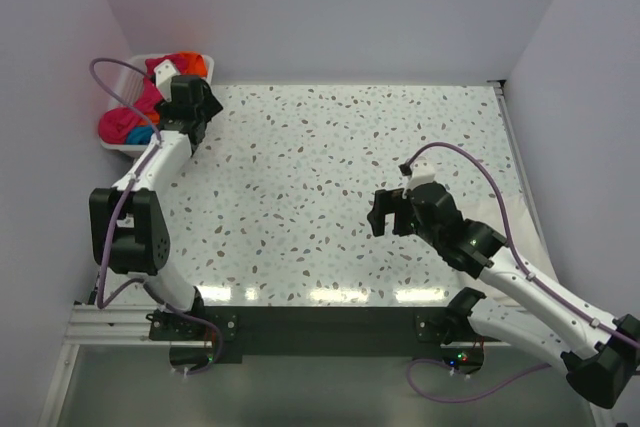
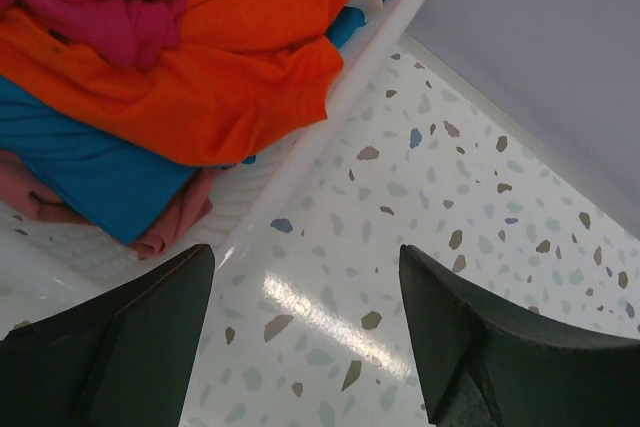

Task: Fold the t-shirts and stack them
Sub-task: Grab the tshirt from the pile

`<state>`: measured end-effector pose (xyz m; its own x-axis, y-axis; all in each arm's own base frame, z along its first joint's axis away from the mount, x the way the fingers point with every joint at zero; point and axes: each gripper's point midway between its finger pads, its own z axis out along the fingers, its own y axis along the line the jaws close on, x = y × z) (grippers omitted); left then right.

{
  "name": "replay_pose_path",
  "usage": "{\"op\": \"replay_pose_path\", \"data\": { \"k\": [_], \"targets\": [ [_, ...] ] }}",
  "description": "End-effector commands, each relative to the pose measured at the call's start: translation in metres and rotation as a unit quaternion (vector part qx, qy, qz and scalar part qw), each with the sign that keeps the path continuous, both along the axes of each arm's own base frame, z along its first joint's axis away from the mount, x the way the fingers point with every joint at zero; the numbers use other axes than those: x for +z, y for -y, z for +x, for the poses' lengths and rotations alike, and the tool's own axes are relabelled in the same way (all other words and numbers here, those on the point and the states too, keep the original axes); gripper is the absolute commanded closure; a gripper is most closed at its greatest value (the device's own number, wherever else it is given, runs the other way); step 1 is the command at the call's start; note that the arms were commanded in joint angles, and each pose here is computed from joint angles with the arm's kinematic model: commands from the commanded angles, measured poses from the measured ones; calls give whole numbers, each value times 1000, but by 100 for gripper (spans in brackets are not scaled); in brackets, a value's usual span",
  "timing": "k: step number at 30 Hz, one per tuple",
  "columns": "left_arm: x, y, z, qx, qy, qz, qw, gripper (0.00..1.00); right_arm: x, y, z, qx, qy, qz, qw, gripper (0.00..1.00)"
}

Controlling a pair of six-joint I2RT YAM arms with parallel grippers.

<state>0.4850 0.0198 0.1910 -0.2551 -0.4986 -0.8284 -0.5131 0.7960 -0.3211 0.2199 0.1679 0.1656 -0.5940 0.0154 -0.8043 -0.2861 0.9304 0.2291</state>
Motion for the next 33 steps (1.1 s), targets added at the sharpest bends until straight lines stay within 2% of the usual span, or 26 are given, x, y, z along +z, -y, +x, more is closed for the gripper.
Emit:
{"op": "replay_pose_path", "data": {
  "k": [1,8,9,18,33],
  "targets": [
    [23,-21,23,18,29,31,999,20,18,-8,4,18,19,8,1000,1],
    [-5,-40,41,28,-3,55,998,20,19,-9,2,26,20,10,999,1],
    [-7,-54,41,42,-7,56,998,20,18,-8,1,27,20,10,999,1],
    [-38,-72,62,43,-44,85,994,20,17,-11,-1,34,19,15,999,1],
    [-93,-91,83,37,-78,80,993,23,11,-12,1,34,15,8,999,1]
  ]
}}
